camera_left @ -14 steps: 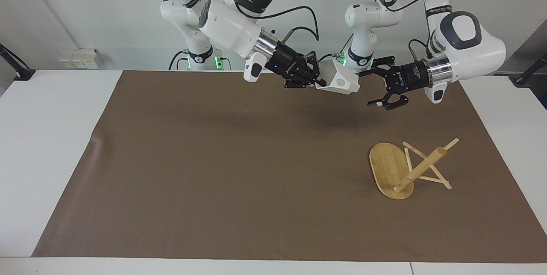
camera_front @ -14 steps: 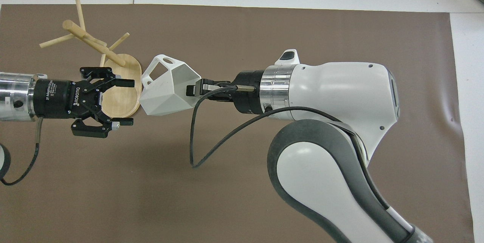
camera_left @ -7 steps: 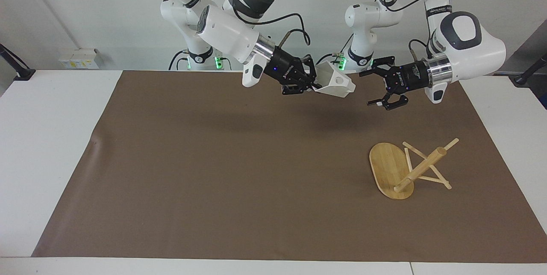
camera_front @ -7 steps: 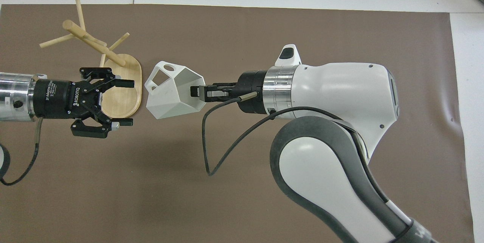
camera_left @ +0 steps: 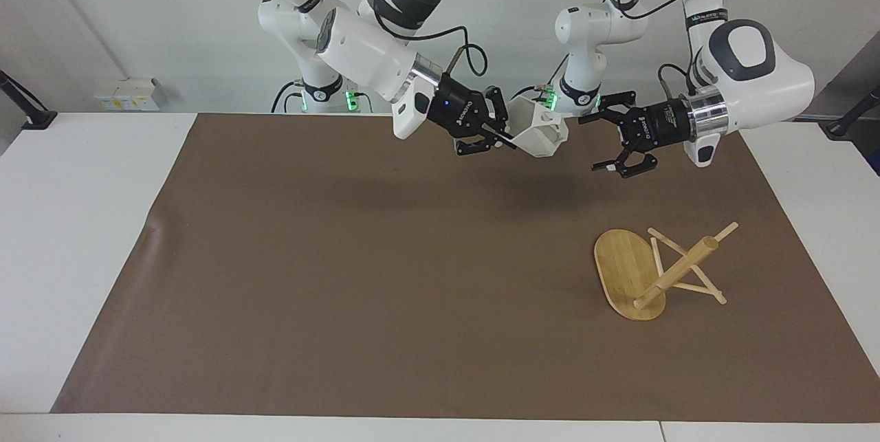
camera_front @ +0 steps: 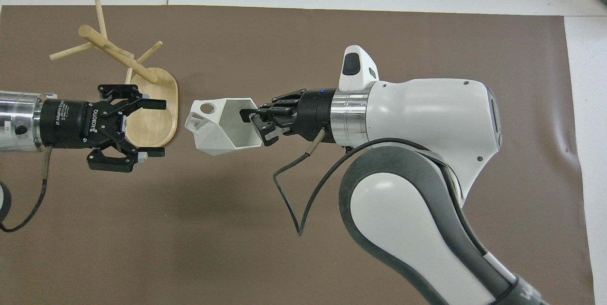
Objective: Hang cup on rack
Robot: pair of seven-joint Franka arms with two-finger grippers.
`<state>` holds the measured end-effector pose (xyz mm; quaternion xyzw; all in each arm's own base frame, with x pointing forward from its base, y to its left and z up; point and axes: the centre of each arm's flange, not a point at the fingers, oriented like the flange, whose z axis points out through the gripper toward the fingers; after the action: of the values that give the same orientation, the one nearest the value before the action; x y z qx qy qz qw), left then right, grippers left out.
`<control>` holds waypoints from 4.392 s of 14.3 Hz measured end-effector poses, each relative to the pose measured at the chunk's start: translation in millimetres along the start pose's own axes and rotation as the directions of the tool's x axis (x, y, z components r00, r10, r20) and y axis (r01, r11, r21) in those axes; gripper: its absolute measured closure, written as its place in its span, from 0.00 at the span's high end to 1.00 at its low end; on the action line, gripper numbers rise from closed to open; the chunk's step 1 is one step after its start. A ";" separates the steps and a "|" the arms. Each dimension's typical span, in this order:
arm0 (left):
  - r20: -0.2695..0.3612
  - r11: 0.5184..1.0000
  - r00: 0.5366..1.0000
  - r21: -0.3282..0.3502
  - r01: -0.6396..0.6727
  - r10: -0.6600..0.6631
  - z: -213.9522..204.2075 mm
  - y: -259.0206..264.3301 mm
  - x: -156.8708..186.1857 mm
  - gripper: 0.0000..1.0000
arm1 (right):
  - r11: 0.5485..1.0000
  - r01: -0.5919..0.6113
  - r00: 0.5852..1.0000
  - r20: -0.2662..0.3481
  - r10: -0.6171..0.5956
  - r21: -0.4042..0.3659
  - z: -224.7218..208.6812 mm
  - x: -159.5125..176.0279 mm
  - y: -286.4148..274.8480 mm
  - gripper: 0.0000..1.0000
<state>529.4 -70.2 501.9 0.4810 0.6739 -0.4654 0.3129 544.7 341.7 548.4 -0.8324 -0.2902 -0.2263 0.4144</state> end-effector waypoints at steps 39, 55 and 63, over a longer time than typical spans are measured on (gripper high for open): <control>0.216 0.944 0.920 -0.030 -0.330 0.328 62.8 -42.9 14.0 0.89 | 0.985 0.173 0.985 0.019 -0.173 0.008 9.0 4.4 -27.9 0.04; 0.163 0.945 0.931 -0.021 -0.327 0.326 55.4 -40.7 21.9 0.72 | 0.999 0.052 0.999 0.013 -0.052 0.007 8.0 7.0 -31.0 0.52; 0.024 0.934 0.934 0.012 -0.357 0.356 27.6 -37.3 35.5 0.72 | 0.999 0.037 0.999 0.010 -0.037 0.005 7.6 7.5 -30.9 1.00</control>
<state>481.6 -87.1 472.9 0.5926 0.5683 -0.4116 0.3955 530.5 365.2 566.0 -0.8270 -0.3082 -0.2289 0.4107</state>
